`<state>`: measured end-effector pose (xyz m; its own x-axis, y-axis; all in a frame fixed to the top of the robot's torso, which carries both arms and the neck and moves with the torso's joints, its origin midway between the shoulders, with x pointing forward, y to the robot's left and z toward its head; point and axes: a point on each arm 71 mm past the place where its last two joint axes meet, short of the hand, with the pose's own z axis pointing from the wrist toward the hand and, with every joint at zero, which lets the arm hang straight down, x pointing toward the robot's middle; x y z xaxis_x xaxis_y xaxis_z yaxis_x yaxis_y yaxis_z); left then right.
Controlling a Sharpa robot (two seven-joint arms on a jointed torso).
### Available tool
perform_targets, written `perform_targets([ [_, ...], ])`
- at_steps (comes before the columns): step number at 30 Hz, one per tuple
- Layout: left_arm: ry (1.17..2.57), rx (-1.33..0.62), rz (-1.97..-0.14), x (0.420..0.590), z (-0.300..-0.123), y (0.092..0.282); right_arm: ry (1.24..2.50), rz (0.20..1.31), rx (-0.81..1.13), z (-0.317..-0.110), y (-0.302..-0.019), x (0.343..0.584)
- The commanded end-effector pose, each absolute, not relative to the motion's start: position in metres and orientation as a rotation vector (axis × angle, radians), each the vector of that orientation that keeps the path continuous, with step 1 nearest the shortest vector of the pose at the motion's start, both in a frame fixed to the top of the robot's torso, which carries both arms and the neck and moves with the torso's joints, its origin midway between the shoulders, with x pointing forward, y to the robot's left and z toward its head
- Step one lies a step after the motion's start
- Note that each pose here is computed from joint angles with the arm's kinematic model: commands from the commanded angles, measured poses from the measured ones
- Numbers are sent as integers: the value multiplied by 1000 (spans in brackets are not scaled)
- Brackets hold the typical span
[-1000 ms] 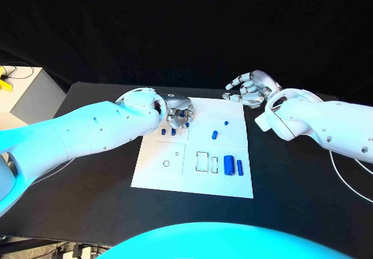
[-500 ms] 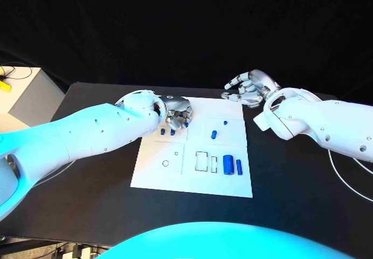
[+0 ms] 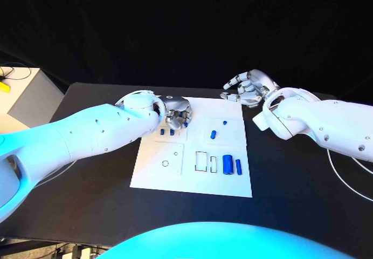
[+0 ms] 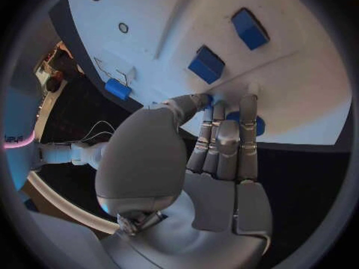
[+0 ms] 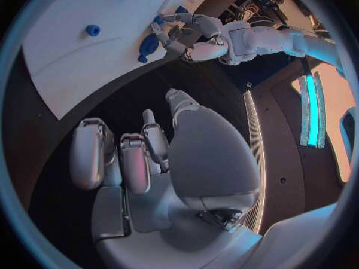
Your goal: Assemble the parts on the task board
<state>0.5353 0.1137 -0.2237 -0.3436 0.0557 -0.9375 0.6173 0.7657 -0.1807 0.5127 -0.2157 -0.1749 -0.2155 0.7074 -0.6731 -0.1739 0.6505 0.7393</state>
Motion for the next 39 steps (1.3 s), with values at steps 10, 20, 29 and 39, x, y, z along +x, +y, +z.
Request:
perform_targets([
  [10,1861,518,-664,532,-229,108,1598,869,435,-175,-214,512],
  [20,1862,518,-670,533,-229,108,1603,869,434,-175,-214,512],
  [29,1864,511,-658,534,-230,110,1605,869,433,-175,-214,512],
  [39,1824,505,-660,535,-227,112,1603,869,433,-175,-214,512],
])
